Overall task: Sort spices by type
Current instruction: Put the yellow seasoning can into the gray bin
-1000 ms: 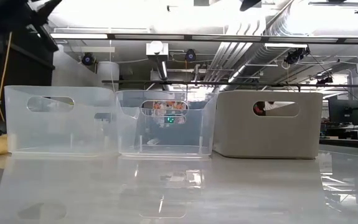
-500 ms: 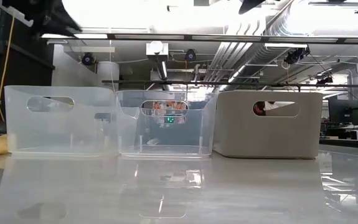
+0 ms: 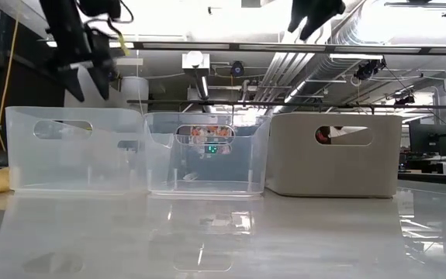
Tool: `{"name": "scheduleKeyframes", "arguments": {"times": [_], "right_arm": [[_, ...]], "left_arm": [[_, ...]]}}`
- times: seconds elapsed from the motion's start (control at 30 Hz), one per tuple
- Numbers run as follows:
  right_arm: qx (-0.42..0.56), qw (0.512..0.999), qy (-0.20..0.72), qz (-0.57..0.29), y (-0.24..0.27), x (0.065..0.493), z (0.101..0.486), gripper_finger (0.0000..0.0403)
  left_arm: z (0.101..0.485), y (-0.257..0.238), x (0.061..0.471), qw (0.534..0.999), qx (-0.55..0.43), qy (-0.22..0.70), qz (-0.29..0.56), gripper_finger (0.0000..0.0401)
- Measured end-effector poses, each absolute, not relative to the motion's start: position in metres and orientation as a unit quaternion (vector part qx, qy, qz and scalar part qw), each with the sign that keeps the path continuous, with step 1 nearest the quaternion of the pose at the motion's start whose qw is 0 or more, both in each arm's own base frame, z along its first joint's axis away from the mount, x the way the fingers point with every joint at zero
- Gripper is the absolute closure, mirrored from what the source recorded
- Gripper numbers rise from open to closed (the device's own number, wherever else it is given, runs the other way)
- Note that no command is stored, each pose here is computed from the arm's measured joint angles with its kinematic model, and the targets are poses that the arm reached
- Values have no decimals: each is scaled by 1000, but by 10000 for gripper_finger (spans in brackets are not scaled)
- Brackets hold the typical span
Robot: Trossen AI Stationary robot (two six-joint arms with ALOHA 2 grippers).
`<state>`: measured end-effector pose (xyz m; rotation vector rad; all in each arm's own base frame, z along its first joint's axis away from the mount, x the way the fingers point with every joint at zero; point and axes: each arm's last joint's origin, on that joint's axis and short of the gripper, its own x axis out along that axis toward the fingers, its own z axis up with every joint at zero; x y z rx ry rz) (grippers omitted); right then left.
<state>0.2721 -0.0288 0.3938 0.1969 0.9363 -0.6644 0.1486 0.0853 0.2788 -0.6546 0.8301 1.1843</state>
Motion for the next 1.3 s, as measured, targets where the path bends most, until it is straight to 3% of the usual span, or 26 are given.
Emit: {"name": "scheduleKeyframes", "arguments": {"times": [0.2,0.4,0.67,1.3], "right_arm": [[73,835,461,-291,-51,270,394,139],[82,831,466,-292,-67,267,394,139],[101,828,458,-307,-72,267,394,139],[151,821,438,-334,-72,267,394,139]], "left_arm": [[260,111,154,634,-328,397,577,101],[245,137,154,606,-320,428,590,100],[237,164,151,614,-341,428,569,100],[209,188,154,583,-354,467,563,100]]}}
